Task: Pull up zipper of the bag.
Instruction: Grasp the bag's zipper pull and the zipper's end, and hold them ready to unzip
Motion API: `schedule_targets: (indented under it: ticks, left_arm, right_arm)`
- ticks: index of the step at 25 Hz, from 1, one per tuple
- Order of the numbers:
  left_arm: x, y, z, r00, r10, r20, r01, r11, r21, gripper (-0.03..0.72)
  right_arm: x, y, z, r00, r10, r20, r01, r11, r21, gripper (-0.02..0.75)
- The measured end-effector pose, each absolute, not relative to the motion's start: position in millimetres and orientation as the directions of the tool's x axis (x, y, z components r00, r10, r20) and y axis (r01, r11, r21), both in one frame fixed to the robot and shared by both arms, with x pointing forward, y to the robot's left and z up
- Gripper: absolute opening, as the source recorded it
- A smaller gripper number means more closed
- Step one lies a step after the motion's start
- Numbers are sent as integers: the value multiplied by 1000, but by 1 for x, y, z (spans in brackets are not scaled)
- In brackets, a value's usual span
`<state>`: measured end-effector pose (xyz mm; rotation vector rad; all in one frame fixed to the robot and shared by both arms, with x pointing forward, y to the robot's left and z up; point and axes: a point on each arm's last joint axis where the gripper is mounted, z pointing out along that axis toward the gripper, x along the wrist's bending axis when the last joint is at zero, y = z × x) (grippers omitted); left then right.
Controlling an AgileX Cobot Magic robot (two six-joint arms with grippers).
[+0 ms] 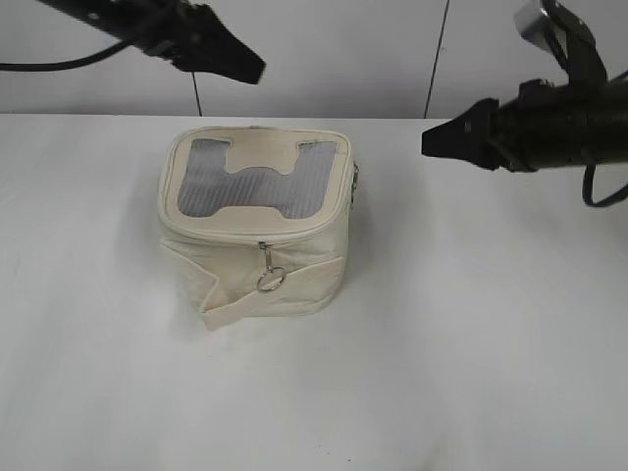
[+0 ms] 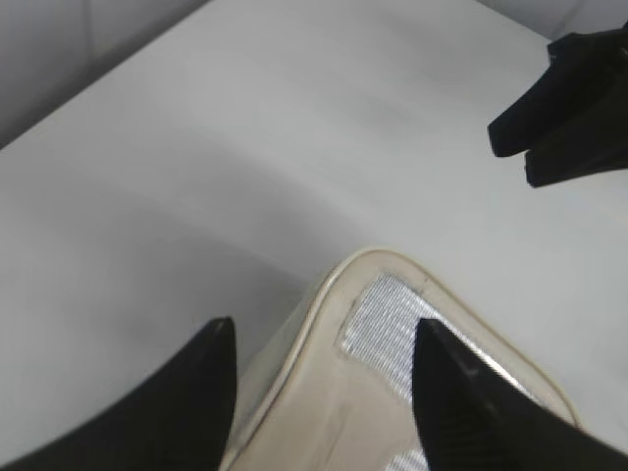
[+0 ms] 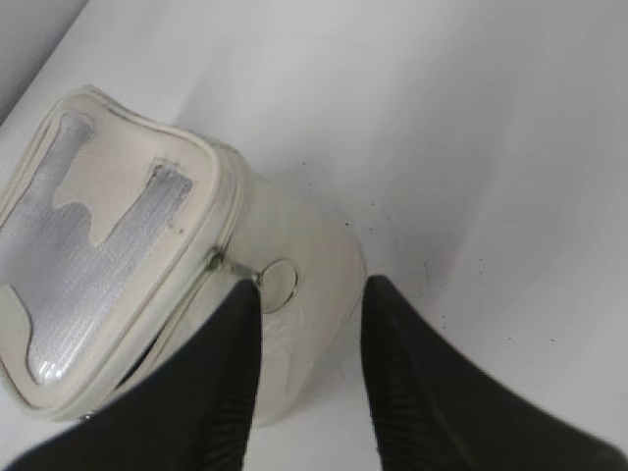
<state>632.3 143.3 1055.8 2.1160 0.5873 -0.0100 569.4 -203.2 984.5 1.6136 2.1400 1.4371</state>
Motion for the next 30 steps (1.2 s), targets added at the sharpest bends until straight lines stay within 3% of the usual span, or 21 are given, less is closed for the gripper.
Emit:
schedule_targets:
  ticks: [3, 6, 19, 21, 25, 30]
  left_arm:
    - [648, 104, 1044, 936, 268, -230, 345, -559, 753, 442]
    - [660, 83, 1026, 948, 218, -232, 318, -625, 713, 442]
    - [671, 78, 993, 942, 227, -249, 336, -687, 644, 432]
    - [672, 78, 987, 934, 236, -267, 355, -688, 633, 377]
    - [671, 78, 987, 938, 231, -259, 344, -709, 615, 96]
    - [671, 79, 987, 937, 231, -261, 345, -711, 613, 62]
  right_arm:
    - [546, -205, 965, -489, 779, 393, 659, 34, 752, 413]
    - [542, -204, 956, -506, 769, 391, 656, 48, 753, 508]
    - [545, -193, 922, -510, 724, 464, 719, 64, 692, 525]
    - [547, -190, 920, -528, 715, 458, 713, 80, 697, 525]
    - [552, -185, 920, -574, 701, 423, 679, 120, 724, 514]
    - [564, -182, 914, -595, 697, 400, 661, 142, 737, 491]
